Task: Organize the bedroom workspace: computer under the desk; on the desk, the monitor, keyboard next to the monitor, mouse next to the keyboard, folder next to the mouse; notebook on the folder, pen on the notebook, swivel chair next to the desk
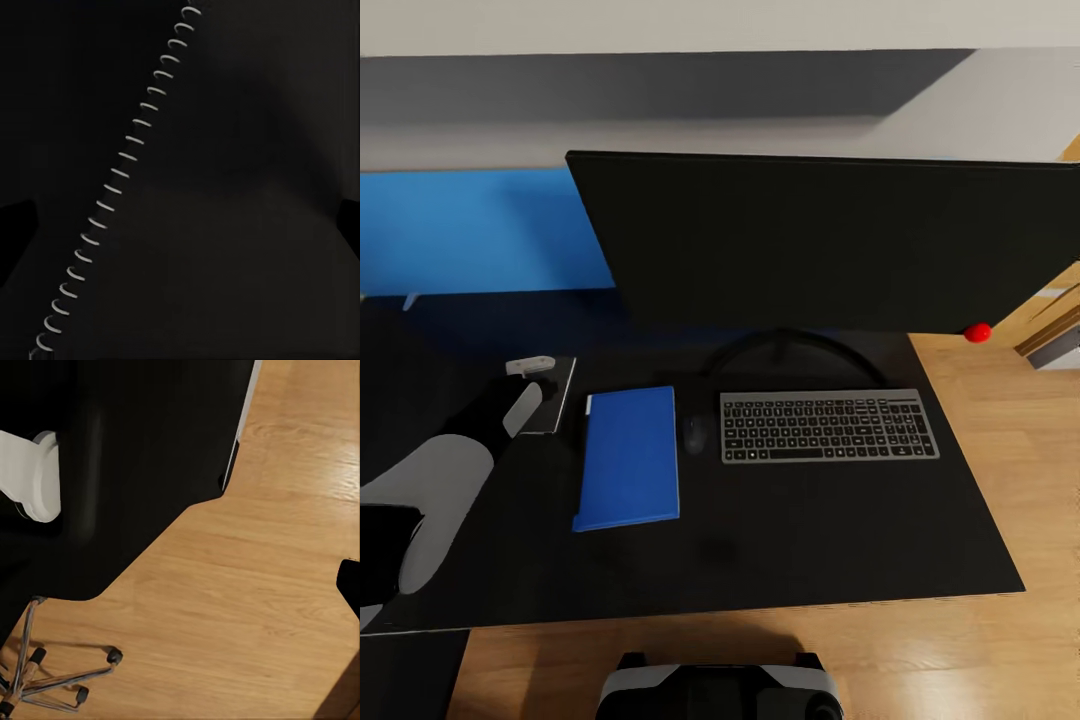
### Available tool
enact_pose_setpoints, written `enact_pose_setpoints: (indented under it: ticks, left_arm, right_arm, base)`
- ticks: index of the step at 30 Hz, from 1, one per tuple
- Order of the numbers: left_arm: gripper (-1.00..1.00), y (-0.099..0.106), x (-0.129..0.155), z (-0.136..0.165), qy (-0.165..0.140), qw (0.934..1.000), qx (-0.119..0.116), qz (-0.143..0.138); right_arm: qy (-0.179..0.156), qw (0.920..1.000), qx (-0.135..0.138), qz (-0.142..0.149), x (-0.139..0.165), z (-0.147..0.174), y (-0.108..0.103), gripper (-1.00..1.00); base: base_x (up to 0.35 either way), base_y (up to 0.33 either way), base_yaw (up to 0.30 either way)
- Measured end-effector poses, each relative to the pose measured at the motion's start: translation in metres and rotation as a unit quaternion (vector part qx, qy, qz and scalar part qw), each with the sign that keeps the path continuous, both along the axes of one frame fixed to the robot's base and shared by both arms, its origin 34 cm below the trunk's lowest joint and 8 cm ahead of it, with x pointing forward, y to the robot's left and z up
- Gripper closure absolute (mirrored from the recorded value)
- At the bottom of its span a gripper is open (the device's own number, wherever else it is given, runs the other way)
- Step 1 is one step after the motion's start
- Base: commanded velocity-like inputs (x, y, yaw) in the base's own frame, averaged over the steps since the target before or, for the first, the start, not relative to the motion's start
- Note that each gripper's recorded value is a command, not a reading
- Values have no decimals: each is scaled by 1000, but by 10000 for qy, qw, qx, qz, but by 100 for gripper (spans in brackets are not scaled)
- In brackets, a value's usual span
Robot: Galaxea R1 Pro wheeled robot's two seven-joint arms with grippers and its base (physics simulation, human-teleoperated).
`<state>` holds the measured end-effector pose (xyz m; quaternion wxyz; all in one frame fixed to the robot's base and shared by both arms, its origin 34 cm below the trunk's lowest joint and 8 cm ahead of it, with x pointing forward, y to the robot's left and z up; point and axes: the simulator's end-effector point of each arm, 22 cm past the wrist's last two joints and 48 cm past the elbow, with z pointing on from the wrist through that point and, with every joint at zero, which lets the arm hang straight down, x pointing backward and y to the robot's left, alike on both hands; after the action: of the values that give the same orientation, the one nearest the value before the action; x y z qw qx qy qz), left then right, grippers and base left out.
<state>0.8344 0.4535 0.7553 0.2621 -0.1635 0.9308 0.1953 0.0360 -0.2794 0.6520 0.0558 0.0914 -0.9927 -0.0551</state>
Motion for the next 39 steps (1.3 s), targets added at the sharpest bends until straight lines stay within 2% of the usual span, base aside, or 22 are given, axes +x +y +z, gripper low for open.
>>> enact_pose_setpoints:
  ticks: [30, 39]
  left_arm:
    - [-100, -3, 7, 0, -100, 9999, -14, -24]
    - [-100, -4, 8, -1, -99, 9999, -40, -36]
  right_arm:
    - [64, 10000, -9, -9, -5, 1, -1, -100]
    - [67, 10000, -9, -10, -5, 1, -1, -100]
  base:
    - [-93, 0, -4]
    - [-237, 0, 0]
